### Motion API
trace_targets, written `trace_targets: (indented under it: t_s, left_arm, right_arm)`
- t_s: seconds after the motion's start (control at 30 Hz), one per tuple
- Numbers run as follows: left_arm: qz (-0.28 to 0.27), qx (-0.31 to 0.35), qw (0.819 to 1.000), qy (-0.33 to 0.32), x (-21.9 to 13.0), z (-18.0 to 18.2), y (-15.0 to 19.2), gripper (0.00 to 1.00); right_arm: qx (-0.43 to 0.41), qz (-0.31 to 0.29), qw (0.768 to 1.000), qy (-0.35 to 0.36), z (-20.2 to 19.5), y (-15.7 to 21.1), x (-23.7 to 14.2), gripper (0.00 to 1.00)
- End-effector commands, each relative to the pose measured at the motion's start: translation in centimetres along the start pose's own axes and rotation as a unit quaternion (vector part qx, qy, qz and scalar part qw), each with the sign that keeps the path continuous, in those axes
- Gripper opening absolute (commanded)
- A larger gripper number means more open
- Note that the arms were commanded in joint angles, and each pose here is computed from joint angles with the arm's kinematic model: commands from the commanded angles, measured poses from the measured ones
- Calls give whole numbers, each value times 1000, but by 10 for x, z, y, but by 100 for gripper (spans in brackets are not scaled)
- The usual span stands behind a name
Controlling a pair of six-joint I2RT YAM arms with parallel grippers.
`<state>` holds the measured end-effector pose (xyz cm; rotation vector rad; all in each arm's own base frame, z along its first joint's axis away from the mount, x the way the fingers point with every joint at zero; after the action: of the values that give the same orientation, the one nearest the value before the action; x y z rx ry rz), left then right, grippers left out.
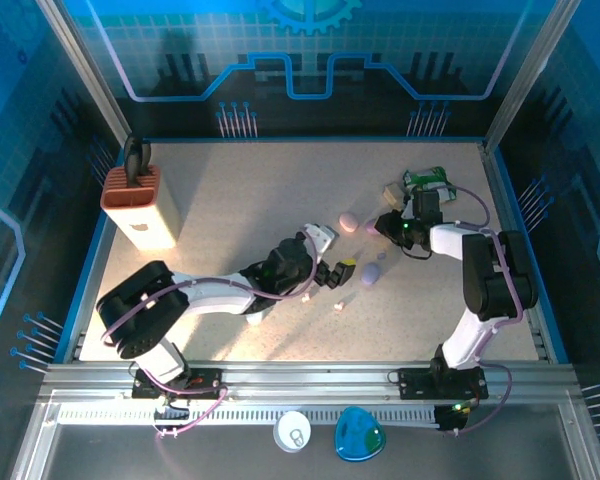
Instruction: Insert wireless bluetooth earbuds into charging case
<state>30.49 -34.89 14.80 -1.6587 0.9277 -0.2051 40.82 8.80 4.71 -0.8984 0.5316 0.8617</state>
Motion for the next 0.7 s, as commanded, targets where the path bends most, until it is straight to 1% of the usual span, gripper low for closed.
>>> trace_targets:
  t_s: [0.0,0.1,0.17,0.27,0.4,0.5,0.67]
  left_arm:
    - [44,-15,997,-59,11,2,11,99]
    - [71,-11,996,-61,19,-10,19,99]
    - [102,-15,992,-79,25,-12,26,99]
    - [147,-20,983,-104,35,-13,39,94]
    - [204,-32,972,-114,46,-21,56,89]
    - [233,-36,965,-117,51,-29,62,83]
    - [277,-49,952,-116,63,-40,71,79]
  right_arm:
    - [12,0,999,32,-18,0,1,46]
    - [2,-16,999,38,-16,-9,-12,61]
    - [-6,-29,999,45,-15,-14,-24,70]
    - [-16,-48,997,55,-15,-15,-45,78]
    - [-7,-75,996,53,-19,-8,-75,79]
    - [0,-96,994,56,-28,-2,-98,79]
    - [-15,-108,991,72,-34,14,-127,79]
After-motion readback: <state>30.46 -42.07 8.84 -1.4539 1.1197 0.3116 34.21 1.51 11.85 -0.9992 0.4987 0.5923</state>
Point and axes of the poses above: each hand's point on the last joint's axis, 136 mm out from that joint toward the fingers, its own x axis out along the fingers, its own z axis along the line the jaws close on, y = z × x, the point moved 1 cm from there along -x, back along the fingers, and after that the axes turned 13 degrees about -x, right-handed, at the moved point
